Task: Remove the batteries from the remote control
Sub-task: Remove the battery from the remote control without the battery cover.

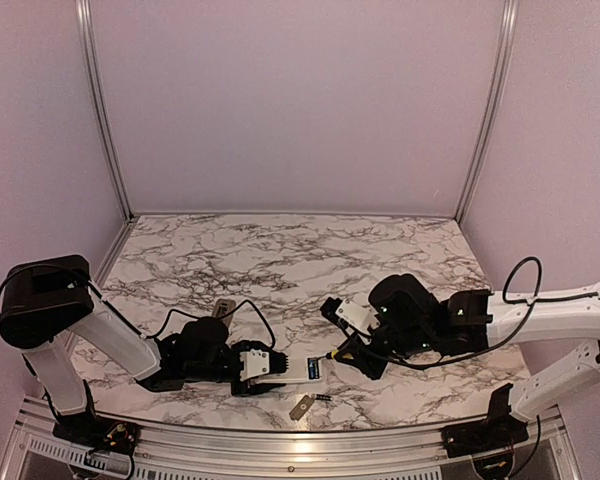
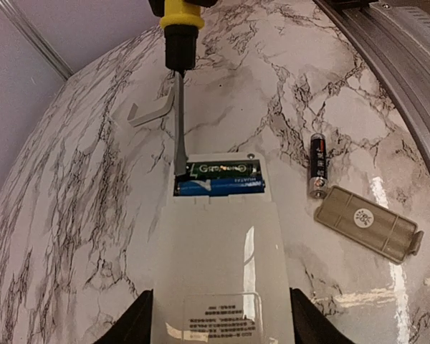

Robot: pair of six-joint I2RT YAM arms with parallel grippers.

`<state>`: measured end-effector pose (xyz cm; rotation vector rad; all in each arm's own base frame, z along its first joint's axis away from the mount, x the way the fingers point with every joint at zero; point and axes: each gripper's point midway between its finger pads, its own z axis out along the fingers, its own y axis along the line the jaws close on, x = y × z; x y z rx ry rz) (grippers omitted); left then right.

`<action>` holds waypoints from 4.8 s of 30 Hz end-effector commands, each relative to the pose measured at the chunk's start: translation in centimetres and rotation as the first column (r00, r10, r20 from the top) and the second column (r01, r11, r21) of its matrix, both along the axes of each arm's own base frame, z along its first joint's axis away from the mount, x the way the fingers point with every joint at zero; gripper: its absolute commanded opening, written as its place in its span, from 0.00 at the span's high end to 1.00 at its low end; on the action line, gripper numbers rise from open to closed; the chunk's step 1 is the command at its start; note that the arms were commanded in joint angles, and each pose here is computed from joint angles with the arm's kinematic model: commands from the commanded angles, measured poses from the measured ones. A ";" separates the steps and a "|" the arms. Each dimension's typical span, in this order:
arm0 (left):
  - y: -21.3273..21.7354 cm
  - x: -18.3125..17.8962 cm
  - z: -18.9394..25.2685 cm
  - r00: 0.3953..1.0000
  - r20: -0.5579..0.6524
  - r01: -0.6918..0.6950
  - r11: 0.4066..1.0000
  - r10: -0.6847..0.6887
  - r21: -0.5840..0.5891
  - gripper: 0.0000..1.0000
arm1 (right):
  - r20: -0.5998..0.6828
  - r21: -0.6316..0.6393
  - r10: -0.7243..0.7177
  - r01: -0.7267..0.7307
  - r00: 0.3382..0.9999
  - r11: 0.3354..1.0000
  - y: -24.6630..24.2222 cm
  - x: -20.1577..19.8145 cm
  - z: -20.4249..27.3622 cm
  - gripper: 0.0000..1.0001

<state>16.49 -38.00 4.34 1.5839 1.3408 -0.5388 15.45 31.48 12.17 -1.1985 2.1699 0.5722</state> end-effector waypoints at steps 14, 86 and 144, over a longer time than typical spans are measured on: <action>-0.1 0.0 0.8 1.000 0.028 -0.006 1.000 0.006 -0.013 1.00 | 0.059 -0.025 -0.048 0.050 0.997 0.998 0.0 1.5 1.0 1.00; 0.1 1.1 0.8 0.996 0.048 -0.073 0.997 0.074 -0.015 1.00 | -0.069 -0.047 -0.020 0.017 0.997 0.999 -0.1 -0.5 -1.2 1.00; 0.6 2.7 2.0 0.982 0.063 -0.173 0.982 0.178 -0.070 1.00 | 0.076 0.104 -0.301 0.293 0.951 0.950 -3.7 2.6 4.5 1.00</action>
